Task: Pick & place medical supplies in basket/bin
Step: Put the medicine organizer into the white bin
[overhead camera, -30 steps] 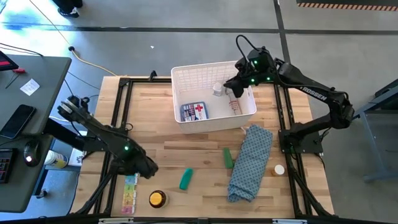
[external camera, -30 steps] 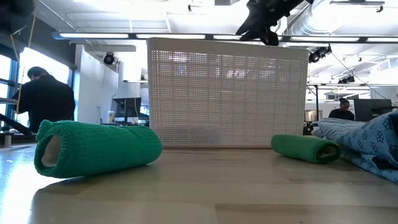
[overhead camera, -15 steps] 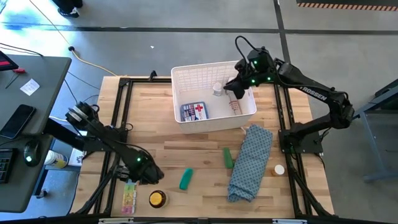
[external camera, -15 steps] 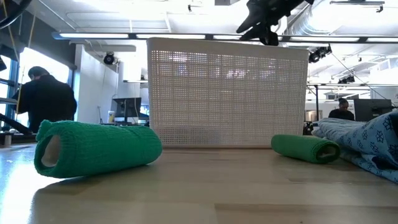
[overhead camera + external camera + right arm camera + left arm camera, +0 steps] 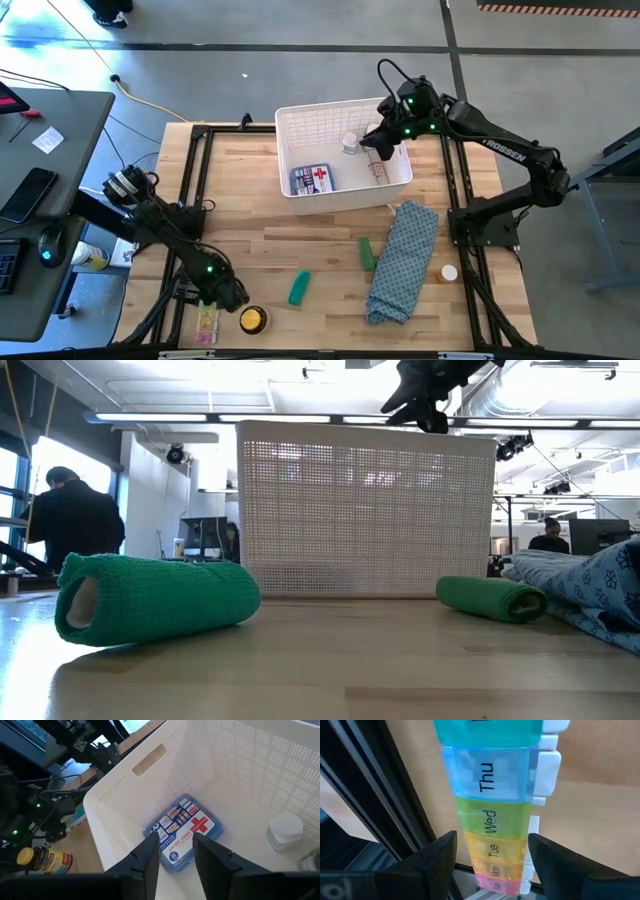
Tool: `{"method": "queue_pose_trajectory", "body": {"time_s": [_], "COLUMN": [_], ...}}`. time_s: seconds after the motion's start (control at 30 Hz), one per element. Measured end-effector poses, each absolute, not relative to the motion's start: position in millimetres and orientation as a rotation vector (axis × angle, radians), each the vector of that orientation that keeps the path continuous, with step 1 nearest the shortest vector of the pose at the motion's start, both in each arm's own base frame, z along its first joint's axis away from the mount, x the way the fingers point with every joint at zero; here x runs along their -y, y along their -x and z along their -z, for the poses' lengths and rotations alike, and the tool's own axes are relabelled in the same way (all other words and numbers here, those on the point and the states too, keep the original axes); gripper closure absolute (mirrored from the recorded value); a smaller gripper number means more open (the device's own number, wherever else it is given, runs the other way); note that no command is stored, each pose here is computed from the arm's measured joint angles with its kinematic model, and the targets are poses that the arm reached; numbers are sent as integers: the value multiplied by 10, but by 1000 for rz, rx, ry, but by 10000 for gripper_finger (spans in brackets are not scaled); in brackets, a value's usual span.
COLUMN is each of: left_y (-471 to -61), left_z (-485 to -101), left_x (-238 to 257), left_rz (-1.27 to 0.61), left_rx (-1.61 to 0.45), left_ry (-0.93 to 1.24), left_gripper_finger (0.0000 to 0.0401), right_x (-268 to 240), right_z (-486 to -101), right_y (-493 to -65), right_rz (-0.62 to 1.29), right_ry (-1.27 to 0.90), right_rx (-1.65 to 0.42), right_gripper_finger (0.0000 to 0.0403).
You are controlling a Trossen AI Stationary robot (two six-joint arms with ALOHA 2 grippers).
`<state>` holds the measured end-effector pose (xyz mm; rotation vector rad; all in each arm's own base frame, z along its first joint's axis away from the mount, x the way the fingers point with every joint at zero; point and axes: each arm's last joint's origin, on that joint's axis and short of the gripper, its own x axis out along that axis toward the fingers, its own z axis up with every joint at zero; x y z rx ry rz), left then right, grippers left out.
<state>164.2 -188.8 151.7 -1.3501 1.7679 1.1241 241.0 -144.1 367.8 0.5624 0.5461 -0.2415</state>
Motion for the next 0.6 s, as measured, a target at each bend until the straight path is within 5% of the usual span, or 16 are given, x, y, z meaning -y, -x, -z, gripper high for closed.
{"method": "queue_pose_trajectory", "body": {"time_s": [0.6], "left_y": [-1643], "left_z": [-1403], "left_x": [1787], "left_rz": [-1148], "left_rx": [-1625], "left_ry": [1348], "left_gripper_finger": [116], "right_x": [1433], "right_z": [-3671], "right_y": [-2403], "right_rz": [235], "right_ry": [-570], "right_rx": [-557], "right_gripper_finger": [293]}}
